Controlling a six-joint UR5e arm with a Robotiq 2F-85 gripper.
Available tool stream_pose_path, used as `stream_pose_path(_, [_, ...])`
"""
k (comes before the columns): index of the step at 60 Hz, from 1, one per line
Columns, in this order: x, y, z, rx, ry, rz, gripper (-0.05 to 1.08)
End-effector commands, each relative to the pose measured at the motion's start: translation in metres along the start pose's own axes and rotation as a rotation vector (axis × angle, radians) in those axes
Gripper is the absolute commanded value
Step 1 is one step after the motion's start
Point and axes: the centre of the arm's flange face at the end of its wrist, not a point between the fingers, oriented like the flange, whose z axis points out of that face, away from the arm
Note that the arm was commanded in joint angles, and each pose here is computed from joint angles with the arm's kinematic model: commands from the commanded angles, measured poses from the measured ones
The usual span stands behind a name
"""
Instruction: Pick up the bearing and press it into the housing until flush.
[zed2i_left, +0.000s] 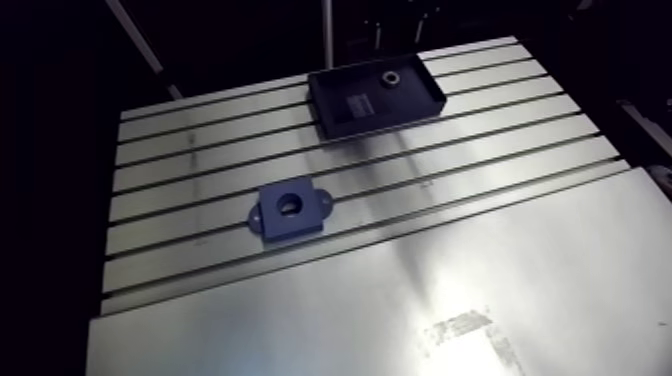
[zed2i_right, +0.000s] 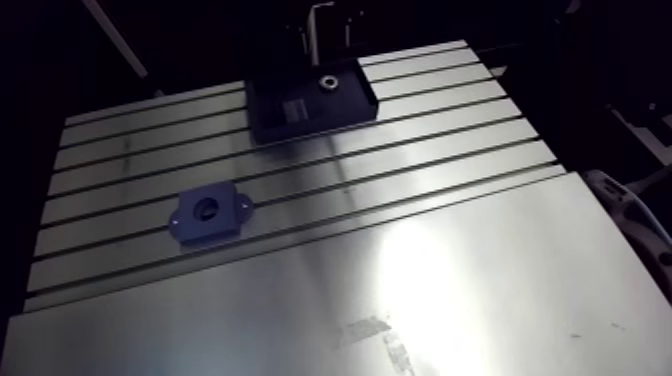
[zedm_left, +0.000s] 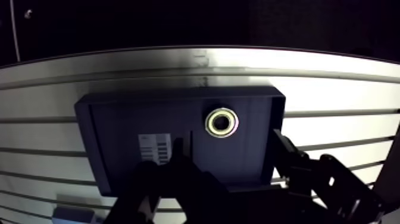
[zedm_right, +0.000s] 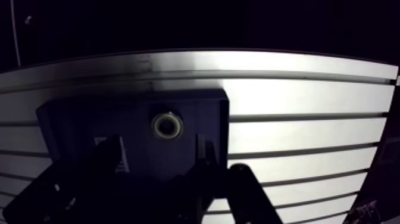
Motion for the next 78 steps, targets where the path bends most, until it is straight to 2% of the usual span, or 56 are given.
stream_pose_path(1, [0.000,0.000,0.005,0.001,-0.001,0.002,0.29])
stream_pose_path(10, [-0.001,0.000,0.011,0.003,-0.010,0.003,0.31])
stream_pose_path(26, [-0.001,0.000,0.016,-0.001,-0.002,0.002,0.32])
stream_pose_path(32, [-0.001,0.002,0.021,0.002,-0.010,0.004,0.36])
stream_pose_path(55, [-0.005,0.002,0.033,0.011,-0.030,0.006,0.36])
stream_pose_path(66, [-0.006,0.002,0.035,0.004,-0.014,0.004,0.36])
stream_pose_path(78, [-0.008,0.004,0.039,0.006,-0.017,0.009,0.36])
